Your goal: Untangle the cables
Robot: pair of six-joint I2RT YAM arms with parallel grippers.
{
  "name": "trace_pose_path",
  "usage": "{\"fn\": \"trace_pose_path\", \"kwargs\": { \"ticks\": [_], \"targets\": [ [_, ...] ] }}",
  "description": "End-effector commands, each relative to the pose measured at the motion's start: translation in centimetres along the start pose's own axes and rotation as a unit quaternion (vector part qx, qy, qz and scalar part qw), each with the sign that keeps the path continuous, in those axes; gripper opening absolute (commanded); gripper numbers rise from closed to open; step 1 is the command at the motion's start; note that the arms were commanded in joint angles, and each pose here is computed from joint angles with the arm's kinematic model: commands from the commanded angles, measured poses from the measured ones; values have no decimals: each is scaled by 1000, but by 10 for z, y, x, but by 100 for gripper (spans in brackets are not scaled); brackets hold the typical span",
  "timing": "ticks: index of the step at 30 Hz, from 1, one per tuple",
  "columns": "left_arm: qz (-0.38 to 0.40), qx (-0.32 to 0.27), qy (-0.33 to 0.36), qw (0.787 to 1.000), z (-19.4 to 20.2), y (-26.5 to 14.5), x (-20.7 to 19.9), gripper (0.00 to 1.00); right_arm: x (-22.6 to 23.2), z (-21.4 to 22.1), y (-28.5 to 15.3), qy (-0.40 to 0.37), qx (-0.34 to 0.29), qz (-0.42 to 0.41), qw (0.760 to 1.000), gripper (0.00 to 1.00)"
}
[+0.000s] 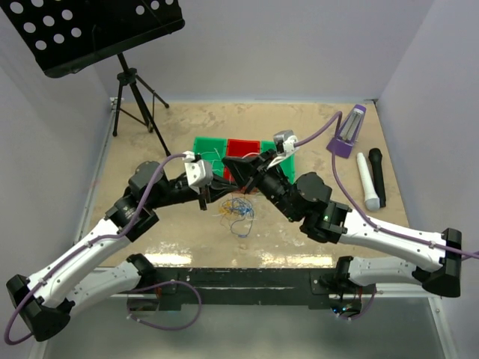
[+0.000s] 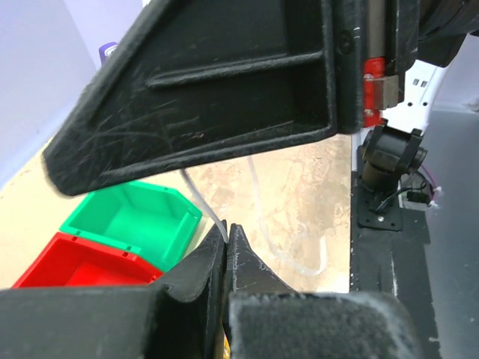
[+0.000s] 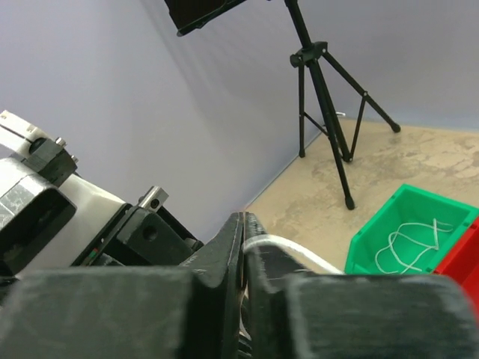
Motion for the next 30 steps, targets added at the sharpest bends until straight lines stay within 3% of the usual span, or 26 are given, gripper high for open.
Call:
{"fn": "trace_pose_path", "kwargs": {
  "ticks": [1,2,3,6,10,18,25,30],
  "targets": [
    [-1,-49,9,999,-30,-5,3,0,2,-12,-8,3,-16,-6,1000,30],
    [-8,-48,10,999,-29,-5,4,0,0,-10,-11,-3,-11,-4,1000,47],
    [-18,-47,12,999,-30,-5,7,0,-1,-12,-15,-5,-11,-7,1000,58],
    [-46,-43,38,997,-34,-5,15,0,-11,-4,-28,-12,11,1,1000,67],
    [-108,-37,65,991,-43,-7,30,0,-34,18,-52,1,46,14,999,66],
    [-103,-56,88,989,-63,-8,33,0,-65,69,-86,59,118,10,991,52],
    [-92,-66,85,990,-69,-9,31,0,-62,76,-73,70,109,4,992,50],
    [-80,-70,82,991,-71,-9,29,0,-58,65,-64,80,70,13,994,51]
  ]
}}
Point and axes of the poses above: each gripper's point midway between its finger pads, its own y axis out along the fingers, its own x axis along the line the jaws close on, z = x × y, the point moved 9 cm from there along -y, back along the fingers, and after that the axes turned 11 degrees about y, right-handed, at the moved point
